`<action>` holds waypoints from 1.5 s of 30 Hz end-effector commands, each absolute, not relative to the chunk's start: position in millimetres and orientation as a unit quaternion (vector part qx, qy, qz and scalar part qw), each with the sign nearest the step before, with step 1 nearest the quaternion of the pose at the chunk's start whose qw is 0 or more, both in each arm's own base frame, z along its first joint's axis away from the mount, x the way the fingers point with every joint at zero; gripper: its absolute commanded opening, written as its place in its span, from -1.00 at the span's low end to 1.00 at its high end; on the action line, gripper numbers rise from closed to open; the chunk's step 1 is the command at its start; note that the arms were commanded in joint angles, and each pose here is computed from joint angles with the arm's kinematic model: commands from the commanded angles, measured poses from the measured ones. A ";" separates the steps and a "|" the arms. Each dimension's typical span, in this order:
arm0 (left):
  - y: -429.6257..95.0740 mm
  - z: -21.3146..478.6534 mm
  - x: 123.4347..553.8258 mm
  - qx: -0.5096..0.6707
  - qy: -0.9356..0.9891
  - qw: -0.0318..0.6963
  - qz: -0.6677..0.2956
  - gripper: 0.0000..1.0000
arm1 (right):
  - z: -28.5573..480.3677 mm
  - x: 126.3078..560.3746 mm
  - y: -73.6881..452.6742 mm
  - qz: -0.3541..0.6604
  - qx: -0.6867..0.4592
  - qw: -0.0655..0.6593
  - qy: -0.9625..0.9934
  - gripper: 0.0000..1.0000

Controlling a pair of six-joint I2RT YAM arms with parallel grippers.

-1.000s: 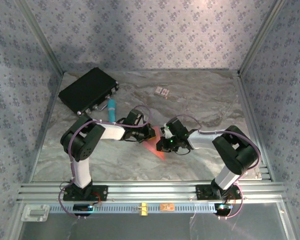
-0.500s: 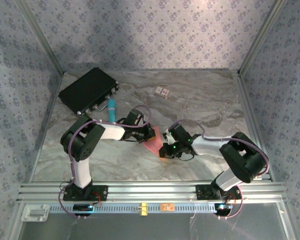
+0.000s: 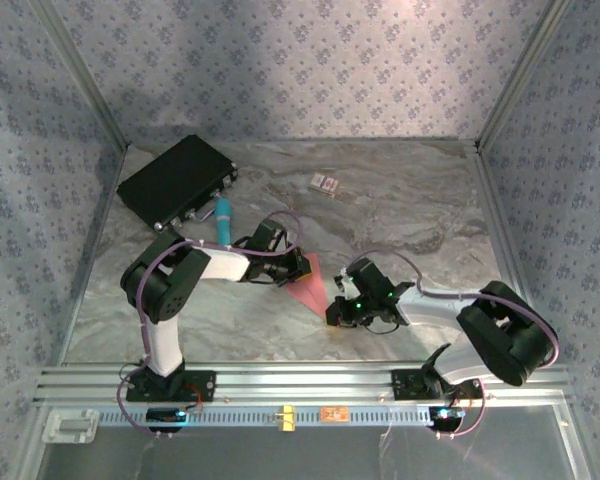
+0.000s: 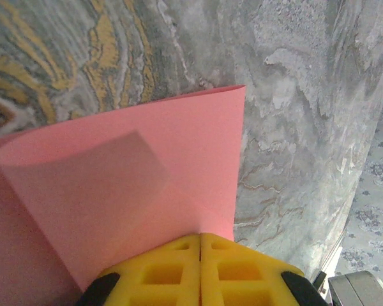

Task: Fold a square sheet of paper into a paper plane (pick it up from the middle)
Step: Fourth fold the wing at the center of the table.

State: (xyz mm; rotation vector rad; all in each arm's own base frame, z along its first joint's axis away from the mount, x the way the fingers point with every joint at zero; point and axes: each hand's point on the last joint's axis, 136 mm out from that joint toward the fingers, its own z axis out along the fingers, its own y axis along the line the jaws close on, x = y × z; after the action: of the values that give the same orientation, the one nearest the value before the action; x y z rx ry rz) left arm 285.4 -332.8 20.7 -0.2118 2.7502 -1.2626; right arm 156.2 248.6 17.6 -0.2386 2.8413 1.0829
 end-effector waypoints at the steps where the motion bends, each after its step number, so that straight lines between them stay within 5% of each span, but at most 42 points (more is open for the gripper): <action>1: -306.4 -13.2 275.7 -0.104 0.927 0.038 -0.357 -0.84 | 7.9 132.4 222.9 0.287 -0.067 -0.002 0.956 -0.92; 7: -308.0 -12.2 276.4 -0.100 0.927 0.038 -0.360 -0.84 | 69.4 169.5 255.0 0.343 -0.107 0.069 0.931 -0.89; 19: -310.0 -13.4 275.2 -0.099 0.926 0.037 -0.362 -0.83 | 48.2 235.7 283.8 0.344 -0.066 0.086 0.933 -0.93; 31: -309.9 -13.4 275.6 -0.099 0.926 0.038 -0.362 -0.83 | 32.4 235.7 291.3 0.355 -0.069 0.054 0.931 -0.91; 45: -325.0 24.4 291.3 -0.070 0.915 0.067 -0.393 -0.73 | -25.2 192.0 242.7 0.289 -0.037 -0.002 0.957 -0.94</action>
State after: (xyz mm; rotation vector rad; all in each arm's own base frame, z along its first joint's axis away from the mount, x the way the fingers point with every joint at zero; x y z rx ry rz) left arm 286.2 -334.7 24.1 -0.1991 2.7482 -1.2708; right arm 226.5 278.2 17.0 -0.1944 2.7961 1.0908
